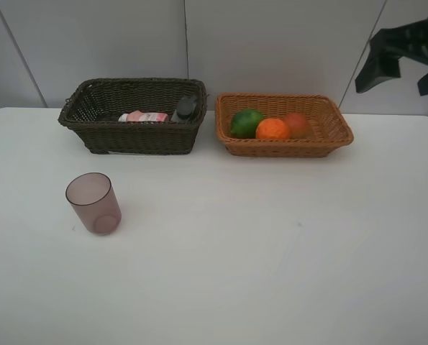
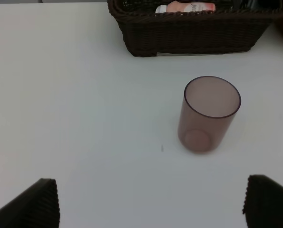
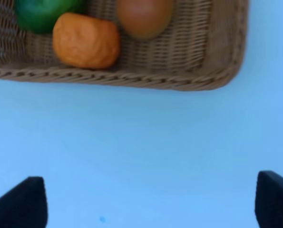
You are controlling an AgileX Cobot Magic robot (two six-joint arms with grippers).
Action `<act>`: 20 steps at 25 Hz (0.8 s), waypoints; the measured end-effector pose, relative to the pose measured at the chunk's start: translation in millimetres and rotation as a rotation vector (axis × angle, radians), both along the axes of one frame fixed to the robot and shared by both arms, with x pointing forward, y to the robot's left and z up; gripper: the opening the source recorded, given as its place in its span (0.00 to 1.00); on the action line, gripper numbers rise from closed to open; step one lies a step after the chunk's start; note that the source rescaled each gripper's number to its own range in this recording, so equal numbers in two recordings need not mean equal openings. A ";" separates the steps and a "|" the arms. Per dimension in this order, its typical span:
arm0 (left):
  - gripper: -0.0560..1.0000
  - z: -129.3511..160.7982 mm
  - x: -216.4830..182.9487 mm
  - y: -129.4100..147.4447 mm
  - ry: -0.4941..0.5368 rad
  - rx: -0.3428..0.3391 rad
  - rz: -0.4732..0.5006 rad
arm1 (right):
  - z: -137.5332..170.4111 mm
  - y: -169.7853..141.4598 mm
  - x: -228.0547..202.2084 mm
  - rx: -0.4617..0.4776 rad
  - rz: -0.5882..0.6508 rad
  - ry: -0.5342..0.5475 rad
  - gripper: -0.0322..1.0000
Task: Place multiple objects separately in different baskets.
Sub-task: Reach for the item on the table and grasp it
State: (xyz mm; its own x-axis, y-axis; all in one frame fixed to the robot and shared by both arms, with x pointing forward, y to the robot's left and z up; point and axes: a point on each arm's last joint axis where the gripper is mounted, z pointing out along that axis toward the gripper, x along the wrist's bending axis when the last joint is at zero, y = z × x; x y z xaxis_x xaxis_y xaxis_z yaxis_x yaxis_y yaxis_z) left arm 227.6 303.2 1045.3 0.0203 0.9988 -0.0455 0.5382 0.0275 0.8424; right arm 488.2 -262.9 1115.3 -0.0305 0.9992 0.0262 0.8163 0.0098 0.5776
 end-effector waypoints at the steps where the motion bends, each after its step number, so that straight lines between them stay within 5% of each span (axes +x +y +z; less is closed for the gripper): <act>1: 1.00 0.0 0.0 0.0 0.000 0.000 0.000 | 9.6 -4.9 -14.6 -0.004 -0.007 -0.042 0.93; 10: 1.00 0.0 0.0 0.0 0.000 0.000 0.000 | 47.4 -20.4 -140.9 0.047 0.033 -0.374 0.93; 20: 1.00 0.0 0.0 0.0 0.000 0.000 0.000 | 3.0 -38.0 -229.1 0.081 0.045 -0.504 0.93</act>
State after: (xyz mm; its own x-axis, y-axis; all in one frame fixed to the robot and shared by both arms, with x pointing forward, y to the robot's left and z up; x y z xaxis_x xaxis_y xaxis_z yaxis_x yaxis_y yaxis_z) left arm 227.6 303.2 1045.3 0.0203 0.9988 -0.0455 0.5382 0.0275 0.8424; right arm 259.0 -300.9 1118.2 -0.1025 0.9919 0.0746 0.4360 -0.0226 0.8996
